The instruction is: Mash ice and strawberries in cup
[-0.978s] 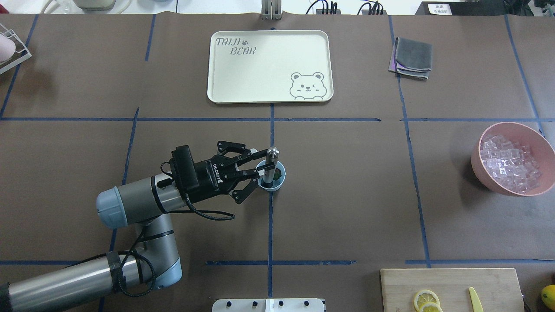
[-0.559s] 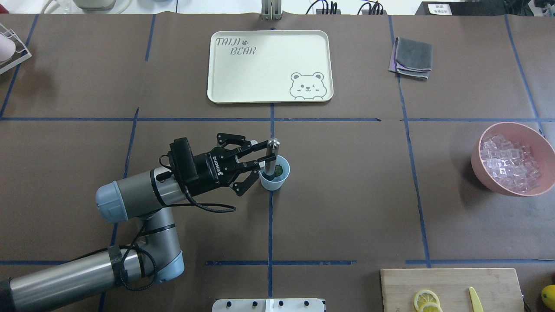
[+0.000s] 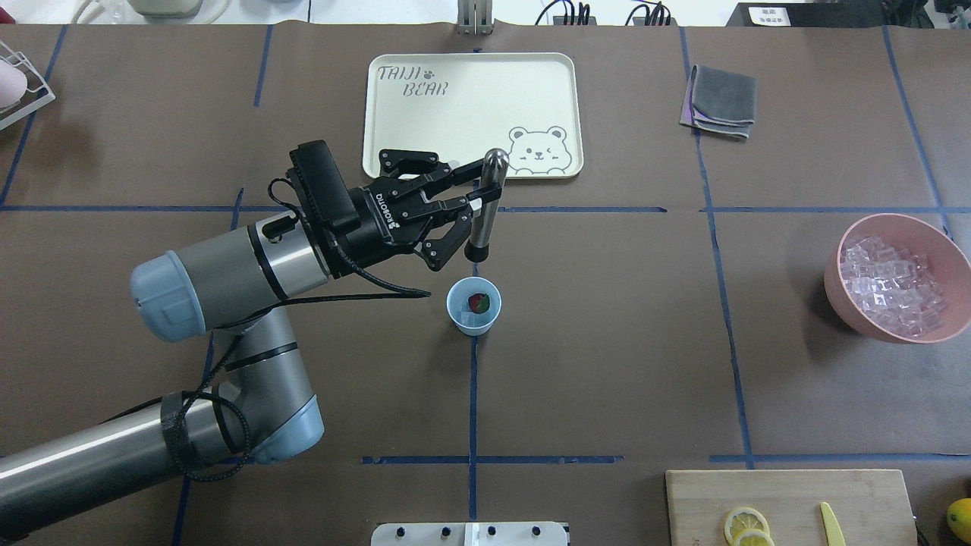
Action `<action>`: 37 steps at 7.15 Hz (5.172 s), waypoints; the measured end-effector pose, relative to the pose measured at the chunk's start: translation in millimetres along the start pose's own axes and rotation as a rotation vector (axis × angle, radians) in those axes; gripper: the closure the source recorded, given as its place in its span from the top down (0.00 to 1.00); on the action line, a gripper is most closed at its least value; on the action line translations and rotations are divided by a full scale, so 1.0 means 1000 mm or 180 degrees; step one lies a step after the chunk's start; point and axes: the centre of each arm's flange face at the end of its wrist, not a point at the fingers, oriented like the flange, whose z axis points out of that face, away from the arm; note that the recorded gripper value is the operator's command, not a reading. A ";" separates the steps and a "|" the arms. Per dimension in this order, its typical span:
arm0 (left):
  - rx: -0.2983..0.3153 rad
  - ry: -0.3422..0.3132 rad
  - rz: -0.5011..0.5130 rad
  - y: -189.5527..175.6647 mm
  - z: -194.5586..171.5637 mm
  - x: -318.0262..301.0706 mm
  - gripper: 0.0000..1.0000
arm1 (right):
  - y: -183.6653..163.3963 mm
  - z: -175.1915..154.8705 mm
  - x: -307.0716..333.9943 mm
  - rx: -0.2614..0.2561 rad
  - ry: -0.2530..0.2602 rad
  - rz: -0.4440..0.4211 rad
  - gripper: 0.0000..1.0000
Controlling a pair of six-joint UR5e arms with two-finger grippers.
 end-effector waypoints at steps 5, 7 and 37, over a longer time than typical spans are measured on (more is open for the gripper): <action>-0.1802 -0.0784 0.0150 -0.082 -0.006 0.007 0.00 | 0.000 0.001 0.000 -0.0005 -0.0002 0.0002 0.99; -0.2616 -0.1169 0.0231 -0.062 -0.013 -0.017 0.00 | 0.001 0.001 0.001 -0.0008 -0.0002 0.0005 0.99; -0.4123 -0.2460 -0.2445 0.210 -0.456 -0.339 1.00 | 0.003 0.000 -0.001 0.0018 0.0005 -0.0017 0.99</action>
